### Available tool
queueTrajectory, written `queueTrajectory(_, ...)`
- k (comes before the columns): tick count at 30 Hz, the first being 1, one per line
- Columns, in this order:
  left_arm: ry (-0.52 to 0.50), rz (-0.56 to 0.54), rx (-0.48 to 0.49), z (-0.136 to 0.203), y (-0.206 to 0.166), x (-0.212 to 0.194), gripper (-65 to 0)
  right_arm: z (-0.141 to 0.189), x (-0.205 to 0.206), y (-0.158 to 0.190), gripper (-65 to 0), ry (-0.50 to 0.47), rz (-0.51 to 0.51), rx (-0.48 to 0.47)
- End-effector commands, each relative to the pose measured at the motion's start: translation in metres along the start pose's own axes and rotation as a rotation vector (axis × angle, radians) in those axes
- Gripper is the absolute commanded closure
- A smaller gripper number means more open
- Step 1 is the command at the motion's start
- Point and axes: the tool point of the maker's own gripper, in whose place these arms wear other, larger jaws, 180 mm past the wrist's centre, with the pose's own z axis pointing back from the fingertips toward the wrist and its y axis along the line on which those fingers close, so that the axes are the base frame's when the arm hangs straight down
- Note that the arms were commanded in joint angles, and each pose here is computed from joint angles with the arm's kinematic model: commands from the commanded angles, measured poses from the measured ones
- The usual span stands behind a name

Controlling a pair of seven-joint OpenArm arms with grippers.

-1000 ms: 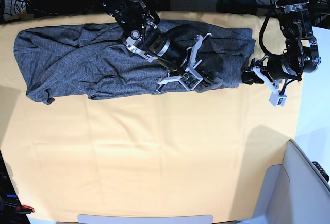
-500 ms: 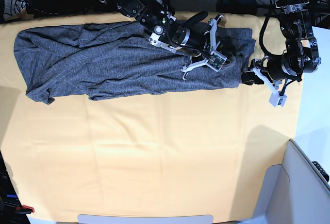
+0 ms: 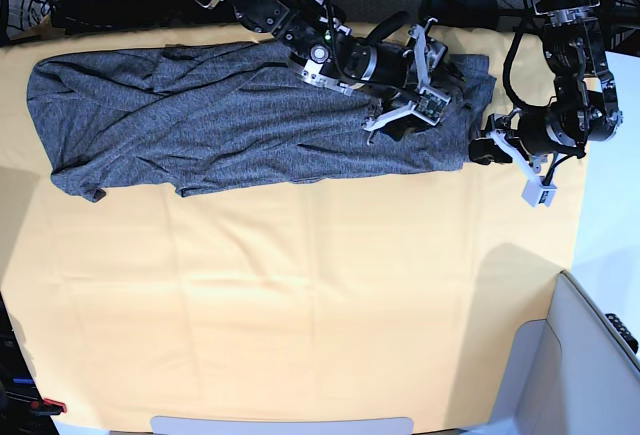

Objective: Fold the T-shirt properly
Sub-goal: 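Release the cuff and move the right gripper back to the shirt's end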

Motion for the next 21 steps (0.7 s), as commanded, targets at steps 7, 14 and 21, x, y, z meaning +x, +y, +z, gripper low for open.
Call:
queueTrajectory(7, -0.047, -0.015, 0.008, 0.009, 0.003, 0.016, -21.1, 0.003, 0.038, -0.015, -47.1, -0.099, 0.044, -0.023)
queueTrajectory(14, -0.088, 0.021, 0.038, 0.021, 0.018, 0.023, -21.1, 0.041, 0.073, -0.098, -47.1, -0.218, -0.019, -0.239)
queueTrajectory(21, -0.18, 0.123, 0.115, 0.055, 0.059, 0.025, -21.4, 0.102, 0.061, -0.178, -47.1, -0.28, -0.195, -0.542)
